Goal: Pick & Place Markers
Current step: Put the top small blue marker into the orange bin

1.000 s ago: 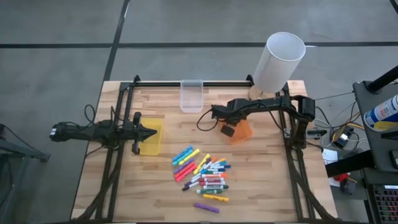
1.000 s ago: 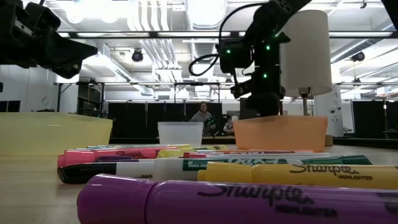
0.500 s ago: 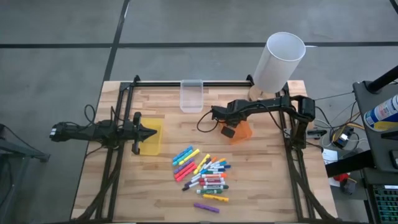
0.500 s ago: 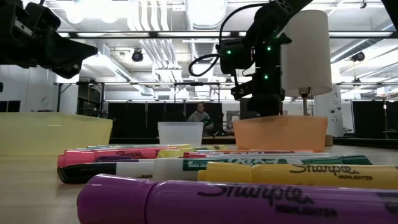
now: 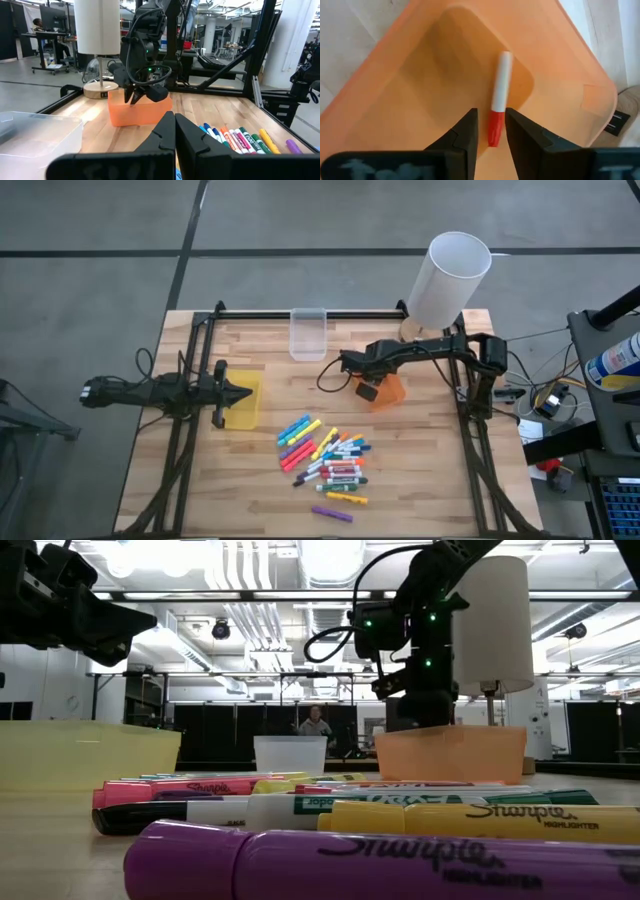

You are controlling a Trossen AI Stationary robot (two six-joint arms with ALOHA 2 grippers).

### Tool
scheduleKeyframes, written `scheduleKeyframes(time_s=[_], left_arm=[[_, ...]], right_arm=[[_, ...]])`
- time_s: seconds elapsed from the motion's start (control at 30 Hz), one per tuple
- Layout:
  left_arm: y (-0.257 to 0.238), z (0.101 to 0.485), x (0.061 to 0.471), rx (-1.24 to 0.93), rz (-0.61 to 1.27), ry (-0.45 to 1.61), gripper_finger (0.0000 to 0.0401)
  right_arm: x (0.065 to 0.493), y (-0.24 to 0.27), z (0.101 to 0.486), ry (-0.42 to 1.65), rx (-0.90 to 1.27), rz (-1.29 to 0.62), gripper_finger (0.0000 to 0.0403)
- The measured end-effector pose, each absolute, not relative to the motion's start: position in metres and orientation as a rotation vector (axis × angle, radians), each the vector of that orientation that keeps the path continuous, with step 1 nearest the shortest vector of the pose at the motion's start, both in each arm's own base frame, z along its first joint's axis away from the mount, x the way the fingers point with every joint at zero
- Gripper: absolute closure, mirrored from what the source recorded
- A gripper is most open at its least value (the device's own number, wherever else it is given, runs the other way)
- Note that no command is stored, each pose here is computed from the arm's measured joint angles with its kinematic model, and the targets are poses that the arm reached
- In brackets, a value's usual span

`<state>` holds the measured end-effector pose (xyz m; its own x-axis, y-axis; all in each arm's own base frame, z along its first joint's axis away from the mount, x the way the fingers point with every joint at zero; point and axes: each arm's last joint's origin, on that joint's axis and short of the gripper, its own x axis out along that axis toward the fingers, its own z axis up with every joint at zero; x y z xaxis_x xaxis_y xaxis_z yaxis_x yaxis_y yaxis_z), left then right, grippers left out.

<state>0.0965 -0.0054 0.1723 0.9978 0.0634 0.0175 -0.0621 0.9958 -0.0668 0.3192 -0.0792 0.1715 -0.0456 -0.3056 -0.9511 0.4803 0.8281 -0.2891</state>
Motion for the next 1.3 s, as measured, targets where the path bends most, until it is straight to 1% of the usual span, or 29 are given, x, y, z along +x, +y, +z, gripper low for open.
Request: scheduleKeyframes(time_s=[0.2,0.4,0.57,0.8,0.97,1.13,1.2,1.3], left_arm=[[-0.005,0.172,0.097,-0.066,0.063,-0.02,0.0401],[-0.005,0.172,0.097,-0.066,0.063,-0.02,0.0401],[-0.005,0.172,0.097,-0.066,0.063,-0.02,0.0401],[-0.005,0.172,0.097,-0.066,0.063,-0.02,0.0401],[-0.005,0.172,0.097,-0.066,0.063,-0.02,0.0401],[-0.005,0.172,0.097,-0.066,0.063,-0.02,0.0401],[-0.005,0.172,0.097,-0.066,0.063,-0.02,0.0401],[-0.005,0.172,0.097,-0.066,0.063,-0.02,0.0401]], right_arm=[[0.319,-0.072,0.189,1.482,0.171,-0.656,0.0309],[0.329,-0.053,0.212,1.421,0.138,-0.594,0.0324],[0.34,-0.029,0.223,1.374,0.081,-0.448,0.0333],[0.347,0.021,0.224,1.334,-0.067,-0.163,0.0333],[0.352,0.062,0.227,1.23,-0.158,0.002,0.0334],[0.357,0.1,0.227,1.102,-0.263,0.138,0.0309],[0.357,0.109,0.227,1.077,-0.273,0.155,0.0291],[0.357,0.111,0.224,1.088,-0.247,0.132,0.026]])
